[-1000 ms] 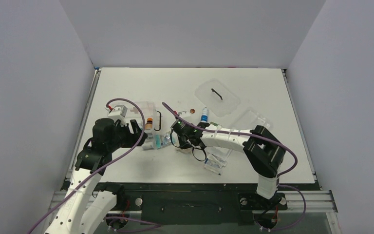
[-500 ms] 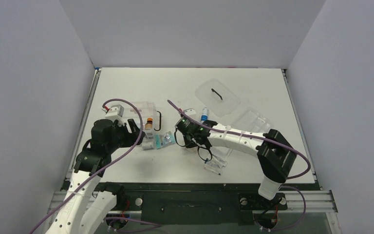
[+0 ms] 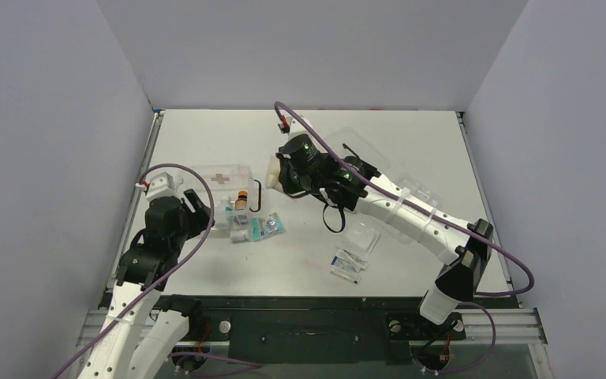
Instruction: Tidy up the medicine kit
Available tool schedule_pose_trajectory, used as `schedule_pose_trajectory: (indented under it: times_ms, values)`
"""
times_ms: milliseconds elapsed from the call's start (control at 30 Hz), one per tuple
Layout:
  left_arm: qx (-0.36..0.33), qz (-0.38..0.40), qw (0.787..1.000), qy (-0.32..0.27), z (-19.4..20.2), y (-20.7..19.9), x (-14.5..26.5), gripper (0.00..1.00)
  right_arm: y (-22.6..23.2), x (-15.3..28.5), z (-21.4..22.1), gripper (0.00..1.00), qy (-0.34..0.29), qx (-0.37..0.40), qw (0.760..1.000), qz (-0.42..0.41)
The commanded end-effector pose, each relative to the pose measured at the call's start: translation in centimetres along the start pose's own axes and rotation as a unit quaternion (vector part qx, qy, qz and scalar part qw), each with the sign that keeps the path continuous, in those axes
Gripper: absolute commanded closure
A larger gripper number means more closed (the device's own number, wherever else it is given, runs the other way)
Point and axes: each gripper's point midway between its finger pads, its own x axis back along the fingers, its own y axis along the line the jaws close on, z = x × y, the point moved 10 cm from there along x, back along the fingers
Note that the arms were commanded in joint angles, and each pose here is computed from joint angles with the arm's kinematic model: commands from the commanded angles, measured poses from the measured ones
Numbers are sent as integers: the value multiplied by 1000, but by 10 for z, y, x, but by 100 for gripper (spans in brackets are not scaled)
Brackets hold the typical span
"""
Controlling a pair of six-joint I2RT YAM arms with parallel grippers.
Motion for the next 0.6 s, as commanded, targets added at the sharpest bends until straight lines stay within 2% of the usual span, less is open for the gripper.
schedule_pose_trajectory:
  times_ms: [0,300,567]
  values:
    - [47,-66,994,-67,-19,5,10,35,20,5,-34,100,-31,17,998,-50]
    - [60,-73,991,-92,-21,10,16,35,71,-16,-72,100,-51,23,987,-152]
    - [61,-74,991,-93,-21,10,17,35,102,-64,-64,100,-42,19,978,-205]
